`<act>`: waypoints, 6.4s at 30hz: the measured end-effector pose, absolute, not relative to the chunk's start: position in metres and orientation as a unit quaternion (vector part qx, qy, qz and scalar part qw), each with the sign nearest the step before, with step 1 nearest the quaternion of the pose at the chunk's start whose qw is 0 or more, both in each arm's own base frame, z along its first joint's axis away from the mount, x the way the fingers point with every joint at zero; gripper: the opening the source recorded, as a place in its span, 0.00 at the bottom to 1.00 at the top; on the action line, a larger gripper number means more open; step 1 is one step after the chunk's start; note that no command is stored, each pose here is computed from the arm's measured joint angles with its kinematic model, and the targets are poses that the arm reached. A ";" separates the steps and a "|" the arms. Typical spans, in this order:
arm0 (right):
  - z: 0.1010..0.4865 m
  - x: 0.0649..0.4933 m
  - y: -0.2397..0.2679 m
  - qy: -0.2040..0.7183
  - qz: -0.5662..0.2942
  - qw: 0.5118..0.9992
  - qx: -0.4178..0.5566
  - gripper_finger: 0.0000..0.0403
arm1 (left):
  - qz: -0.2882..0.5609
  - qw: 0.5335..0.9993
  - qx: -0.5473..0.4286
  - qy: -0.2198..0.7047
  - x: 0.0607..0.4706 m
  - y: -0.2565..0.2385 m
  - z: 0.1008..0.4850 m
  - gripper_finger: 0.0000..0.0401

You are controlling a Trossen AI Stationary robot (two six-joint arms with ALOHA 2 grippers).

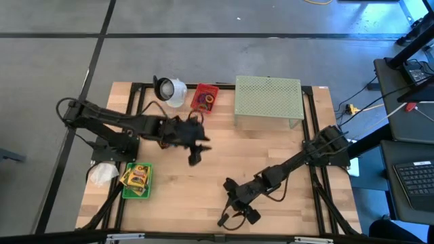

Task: Pick & Place Office Desk Supplies
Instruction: Put the black rubber band into the black bin, then put the red bin on the shelf

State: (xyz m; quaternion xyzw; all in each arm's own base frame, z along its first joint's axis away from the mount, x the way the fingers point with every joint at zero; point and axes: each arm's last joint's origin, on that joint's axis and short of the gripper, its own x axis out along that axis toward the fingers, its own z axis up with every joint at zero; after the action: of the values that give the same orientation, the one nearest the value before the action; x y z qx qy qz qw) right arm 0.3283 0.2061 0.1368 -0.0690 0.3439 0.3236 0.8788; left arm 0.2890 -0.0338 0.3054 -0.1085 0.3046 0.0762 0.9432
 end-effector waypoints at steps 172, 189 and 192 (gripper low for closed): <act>0.273 0.313 0.105 0.182 -0.138 0.971 0.068 0.65 | 0.275 0.785 0.056 0.552 0.245 0.032 0.240 0.43; 0.262 0.308 0.103 0.240 -0.147 0.959 0.035 0.65 | 0.176 0.832 0.193 0.489 0.303 0.105 0.194 0.39; 0.261 0.307 0.103 0.248 -0.147 0.957 0.031 0.65 | 0.179 0.817 0.207 0.508 0.304 0.119 0.181 0.37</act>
State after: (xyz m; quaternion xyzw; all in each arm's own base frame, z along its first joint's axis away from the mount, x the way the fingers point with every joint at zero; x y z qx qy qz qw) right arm 0.3066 0.1028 0.2607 0.0310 0.2478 -0.1466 0.9572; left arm 0.3042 0.1188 0.1809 0.2070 0.5079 0.1785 0.8169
